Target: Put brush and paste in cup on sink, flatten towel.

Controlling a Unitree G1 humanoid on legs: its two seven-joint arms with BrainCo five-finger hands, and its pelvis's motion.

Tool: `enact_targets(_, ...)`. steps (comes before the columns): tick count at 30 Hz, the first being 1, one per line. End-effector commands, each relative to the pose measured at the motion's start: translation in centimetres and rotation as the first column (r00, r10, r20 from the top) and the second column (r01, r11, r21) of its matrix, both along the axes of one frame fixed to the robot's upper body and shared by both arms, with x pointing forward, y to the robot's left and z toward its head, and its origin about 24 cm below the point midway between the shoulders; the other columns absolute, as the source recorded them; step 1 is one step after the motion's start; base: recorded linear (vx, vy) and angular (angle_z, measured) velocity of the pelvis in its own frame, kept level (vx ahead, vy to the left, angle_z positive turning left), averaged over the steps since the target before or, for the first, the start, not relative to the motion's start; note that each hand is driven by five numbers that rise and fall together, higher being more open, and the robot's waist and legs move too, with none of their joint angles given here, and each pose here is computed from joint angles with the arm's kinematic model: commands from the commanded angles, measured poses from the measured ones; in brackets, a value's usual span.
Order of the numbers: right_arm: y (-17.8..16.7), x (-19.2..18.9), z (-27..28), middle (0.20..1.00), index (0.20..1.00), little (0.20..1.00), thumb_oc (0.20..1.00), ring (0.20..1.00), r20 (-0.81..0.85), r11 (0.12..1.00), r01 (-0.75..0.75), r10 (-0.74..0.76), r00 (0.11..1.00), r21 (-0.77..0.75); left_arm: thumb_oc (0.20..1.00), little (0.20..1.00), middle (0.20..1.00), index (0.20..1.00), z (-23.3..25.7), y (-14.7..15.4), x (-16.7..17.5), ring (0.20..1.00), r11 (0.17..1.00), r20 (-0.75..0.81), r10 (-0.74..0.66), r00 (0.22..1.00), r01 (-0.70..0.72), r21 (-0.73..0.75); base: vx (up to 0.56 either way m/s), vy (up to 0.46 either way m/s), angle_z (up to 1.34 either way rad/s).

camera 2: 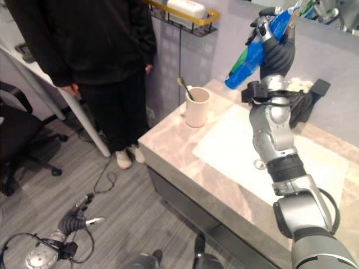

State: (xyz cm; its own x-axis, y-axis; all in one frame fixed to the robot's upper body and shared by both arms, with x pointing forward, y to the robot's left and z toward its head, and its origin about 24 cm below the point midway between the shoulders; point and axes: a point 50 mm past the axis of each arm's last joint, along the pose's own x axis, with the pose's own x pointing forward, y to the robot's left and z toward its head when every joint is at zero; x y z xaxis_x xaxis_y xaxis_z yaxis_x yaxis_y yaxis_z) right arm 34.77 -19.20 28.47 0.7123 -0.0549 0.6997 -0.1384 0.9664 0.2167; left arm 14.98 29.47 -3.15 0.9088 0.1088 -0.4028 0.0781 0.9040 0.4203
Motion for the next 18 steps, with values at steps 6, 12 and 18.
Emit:
enact_targets(6,1.1,0.0,5.7,0.2,0.2,0.2,0.2,0.2,0.144,0.993,0.073,-0.059,0.988,-0.096,1.0,1.0,1.0,1.0,0.9,1.3,0.7,1.0,0.996,0.039,-0.003,0.999,0.0,0.084,0.02,-0.083,-0.06)
enact_targets(12,2.0,0.3,6.5,0.2,0.2,0.2,0.2,0.2,0.151,0.991,0.069,-0.051,0.987,-0.113,1.0,1.0,1.0,1.0,0.8,1.4,0.8,1.0,0.996,0.04,0.015,0.999,-0.019,0.088,0.0,-0.008,0.01)
enact_targets(18,3.2,0.2,7.5,0.2,0.2,0.2,0.2,0.2,0.177,0.993,0.047,-0.028,0.984,-0.105,1.0,1.0,1.0,1.0,0.5,1.0,1.1,1.0,0.996,0.056,0.035,0.998,-0.039,0.078,0.0,-0.004,0.02)
